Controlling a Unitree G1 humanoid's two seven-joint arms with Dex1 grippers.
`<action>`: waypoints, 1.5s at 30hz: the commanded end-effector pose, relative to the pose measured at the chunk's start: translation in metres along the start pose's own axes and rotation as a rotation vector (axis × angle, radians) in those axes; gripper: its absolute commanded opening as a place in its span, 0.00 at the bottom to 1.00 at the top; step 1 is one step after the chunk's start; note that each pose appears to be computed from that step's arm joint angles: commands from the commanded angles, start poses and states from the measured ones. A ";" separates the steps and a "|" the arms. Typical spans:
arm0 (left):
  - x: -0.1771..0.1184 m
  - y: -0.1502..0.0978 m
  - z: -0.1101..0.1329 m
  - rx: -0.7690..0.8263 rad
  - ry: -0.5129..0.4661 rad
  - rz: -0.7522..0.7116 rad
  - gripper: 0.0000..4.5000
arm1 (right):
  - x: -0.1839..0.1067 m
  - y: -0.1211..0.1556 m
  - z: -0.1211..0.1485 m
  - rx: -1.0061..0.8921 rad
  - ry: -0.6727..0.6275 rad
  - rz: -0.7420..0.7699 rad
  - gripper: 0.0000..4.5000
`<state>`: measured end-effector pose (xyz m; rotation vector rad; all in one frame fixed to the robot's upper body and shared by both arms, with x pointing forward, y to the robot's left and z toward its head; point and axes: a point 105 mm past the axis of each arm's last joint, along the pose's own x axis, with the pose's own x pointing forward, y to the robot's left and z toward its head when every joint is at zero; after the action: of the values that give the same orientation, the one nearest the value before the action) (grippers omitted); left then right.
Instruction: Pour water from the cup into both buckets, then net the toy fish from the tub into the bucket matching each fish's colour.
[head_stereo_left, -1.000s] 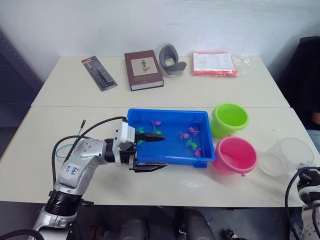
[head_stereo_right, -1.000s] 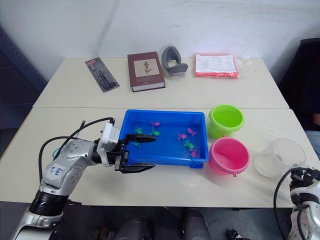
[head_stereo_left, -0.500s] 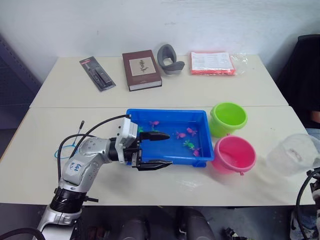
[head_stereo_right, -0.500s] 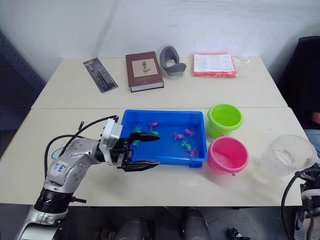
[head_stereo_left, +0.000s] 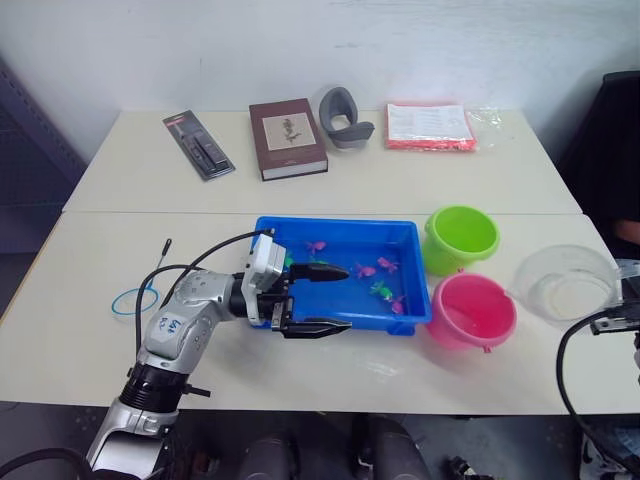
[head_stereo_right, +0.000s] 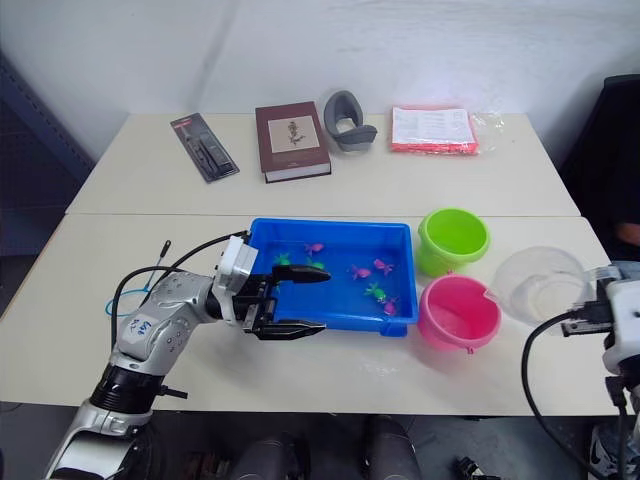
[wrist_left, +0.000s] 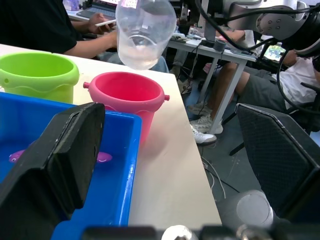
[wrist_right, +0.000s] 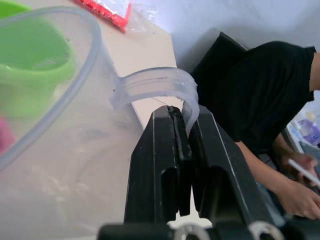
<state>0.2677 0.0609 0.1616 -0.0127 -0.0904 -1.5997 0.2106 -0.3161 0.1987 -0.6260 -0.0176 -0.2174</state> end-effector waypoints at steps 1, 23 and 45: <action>0.002 0.002 0.004 0.038 -0.007 -0.016 1.00 | 0.001 0.002 0.019 -0.215 -0.066 -0.019 0.00; -0.005 0.006 -0.002 0.079 0.013 0.036 1.00 | 0.008 0.016 0.032 -0.586 -0.216 -0.027 0.00; -0.009 0.007 -0.002 0.087 0.010 0.066 1.00 | 0.013 0.016 0.024 -0.451 -0.203 -0.045 0.00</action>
<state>0.2767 0.0652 0.1529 0.0454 -0.1124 -1.5430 0.2308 -0.2903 0.2036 -1.1435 -0.1620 -0.1853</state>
